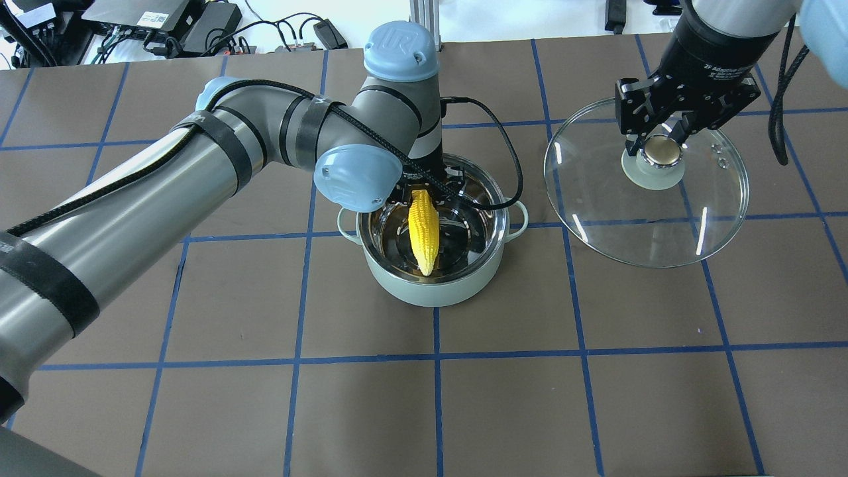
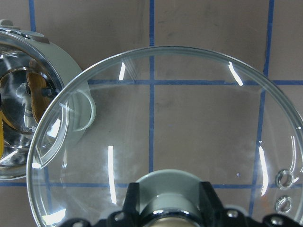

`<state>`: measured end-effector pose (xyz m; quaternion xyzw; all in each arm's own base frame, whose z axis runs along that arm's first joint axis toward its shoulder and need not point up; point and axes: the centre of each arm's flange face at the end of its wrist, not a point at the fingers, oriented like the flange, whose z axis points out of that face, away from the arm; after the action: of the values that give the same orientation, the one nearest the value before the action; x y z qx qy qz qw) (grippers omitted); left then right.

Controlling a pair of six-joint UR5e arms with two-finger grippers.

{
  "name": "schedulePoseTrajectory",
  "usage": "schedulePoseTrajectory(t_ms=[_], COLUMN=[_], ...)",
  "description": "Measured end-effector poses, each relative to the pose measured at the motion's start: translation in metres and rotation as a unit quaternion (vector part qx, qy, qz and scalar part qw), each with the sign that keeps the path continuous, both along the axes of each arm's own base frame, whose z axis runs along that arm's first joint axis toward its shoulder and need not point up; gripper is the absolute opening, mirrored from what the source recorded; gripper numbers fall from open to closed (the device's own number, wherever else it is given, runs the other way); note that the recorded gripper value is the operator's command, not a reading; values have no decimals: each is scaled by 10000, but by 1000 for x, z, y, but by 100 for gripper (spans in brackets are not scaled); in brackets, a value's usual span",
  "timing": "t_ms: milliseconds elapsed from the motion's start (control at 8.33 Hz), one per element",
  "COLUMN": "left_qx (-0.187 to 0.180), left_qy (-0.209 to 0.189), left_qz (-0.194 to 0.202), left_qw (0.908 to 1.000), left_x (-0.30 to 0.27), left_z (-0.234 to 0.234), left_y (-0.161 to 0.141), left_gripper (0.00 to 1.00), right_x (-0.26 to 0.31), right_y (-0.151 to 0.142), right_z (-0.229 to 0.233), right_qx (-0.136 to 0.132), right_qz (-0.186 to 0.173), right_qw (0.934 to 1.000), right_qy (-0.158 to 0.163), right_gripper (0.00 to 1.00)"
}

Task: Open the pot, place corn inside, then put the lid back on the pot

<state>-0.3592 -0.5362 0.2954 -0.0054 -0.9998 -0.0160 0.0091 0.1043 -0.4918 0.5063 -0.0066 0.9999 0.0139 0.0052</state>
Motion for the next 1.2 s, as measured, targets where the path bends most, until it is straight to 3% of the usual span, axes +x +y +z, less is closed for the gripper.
schedulePoseTrajectory(t_ms=[720, 1200], left_qx=[-183, -318], left_qy=[-2, 19], left_qz=[-114, -40], left_qw=[9998, 9995], left_x=[-1, 41], left_z=[14, 81], left_y=[-1, -30], left_gripper=[100, 100], right_x=[0, 18], right_y=[0, -6], right_z=[0, -11], right_qx=[-5, 89], right_qz=[-1, -34], right_qw=[10000, 9999], right_qy=[-22, -78], right_gripper=[0, 0])
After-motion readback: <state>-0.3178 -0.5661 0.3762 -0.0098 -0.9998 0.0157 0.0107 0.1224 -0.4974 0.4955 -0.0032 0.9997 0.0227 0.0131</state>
